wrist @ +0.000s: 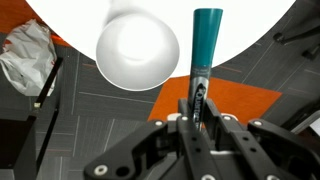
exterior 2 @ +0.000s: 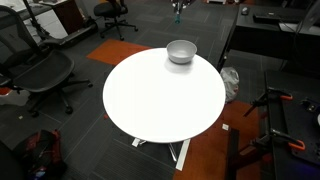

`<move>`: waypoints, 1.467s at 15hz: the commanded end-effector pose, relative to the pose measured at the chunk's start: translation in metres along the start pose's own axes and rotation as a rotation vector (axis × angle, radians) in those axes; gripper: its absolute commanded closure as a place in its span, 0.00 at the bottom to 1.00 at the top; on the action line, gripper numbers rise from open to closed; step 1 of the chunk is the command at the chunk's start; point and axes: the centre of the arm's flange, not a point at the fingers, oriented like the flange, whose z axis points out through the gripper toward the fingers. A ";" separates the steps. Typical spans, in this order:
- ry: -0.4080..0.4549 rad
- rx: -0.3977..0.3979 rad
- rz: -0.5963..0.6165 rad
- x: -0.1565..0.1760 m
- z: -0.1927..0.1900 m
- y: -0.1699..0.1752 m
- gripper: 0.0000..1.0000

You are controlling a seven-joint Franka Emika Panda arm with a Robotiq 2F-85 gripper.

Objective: Take the marker out of the bowl, place the marker back in the bowl then take the marker out of the bowl

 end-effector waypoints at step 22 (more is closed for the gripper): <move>-0.114 0.062 -0.491 -0.178 0.067 -0.069 0.95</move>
